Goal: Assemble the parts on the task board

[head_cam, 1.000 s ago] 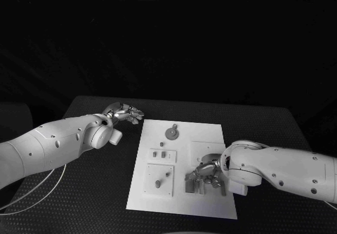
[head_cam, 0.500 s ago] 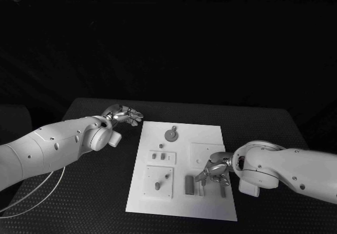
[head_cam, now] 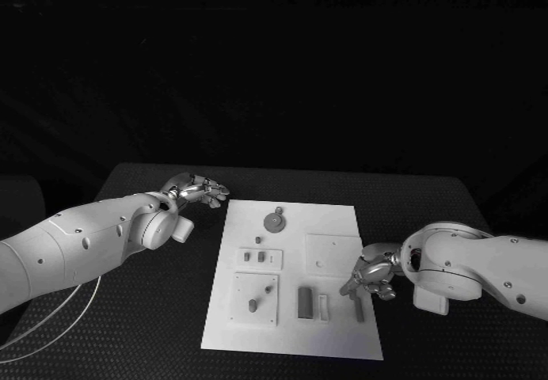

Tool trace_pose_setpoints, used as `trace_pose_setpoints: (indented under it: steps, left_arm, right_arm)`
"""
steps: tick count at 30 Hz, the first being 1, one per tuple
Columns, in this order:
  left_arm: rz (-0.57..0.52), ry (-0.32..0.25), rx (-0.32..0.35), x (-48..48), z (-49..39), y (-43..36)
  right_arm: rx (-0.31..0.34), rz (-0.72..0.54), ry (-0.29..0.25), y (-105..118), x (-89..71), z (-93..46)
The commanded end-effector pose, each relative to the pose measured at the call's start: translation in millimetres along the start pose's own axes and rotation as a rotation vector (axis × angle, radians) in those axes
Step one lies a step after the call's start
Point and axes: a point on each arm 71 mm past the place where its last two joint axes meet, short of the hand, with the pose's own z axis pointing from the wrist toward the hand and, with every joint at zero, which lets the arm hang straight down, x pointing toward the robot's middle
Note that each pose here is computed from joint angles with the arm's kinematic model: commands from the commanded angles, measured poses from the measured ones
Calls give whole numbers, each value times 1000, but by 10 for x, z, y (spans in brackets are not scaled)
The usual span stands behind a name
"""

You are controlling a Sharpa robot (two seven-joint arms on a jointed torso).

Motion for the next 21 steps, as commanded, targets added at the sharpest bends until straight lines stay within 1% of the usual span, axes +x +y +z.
trace_pose_setpoints:
  steps: [1, 3, 5, 11, 14, 19, 21]
  left_arm:
    - [1, 15, 12, 24, 5, -19]
    - [1, 16, 12, 27, 5, -20]
    - [1, 18, 13, 31, 5, -21]
    - [1, 17, 13, 26, 2, -19]
    - [1, 17, 13, 24, 2, -18]
    - [1, 16, 12, 15, -4, -15]
    - [0, 16, 12, 16, -4, -15]
  right_arm:
    - [81, -126, 67, -89, 41, -17]
    - [111, -155, 64, -131, 33, -26]
    - [133, -166, 41, -171, 2, -29]
    - [147, -183, 24, -183, -16, -10]
    - [156, -192, 18, -199, 0, 19]
    - [169, -207, -11, -212, 25, 84]
    - [174, -209, -6, -217, 42, 104]
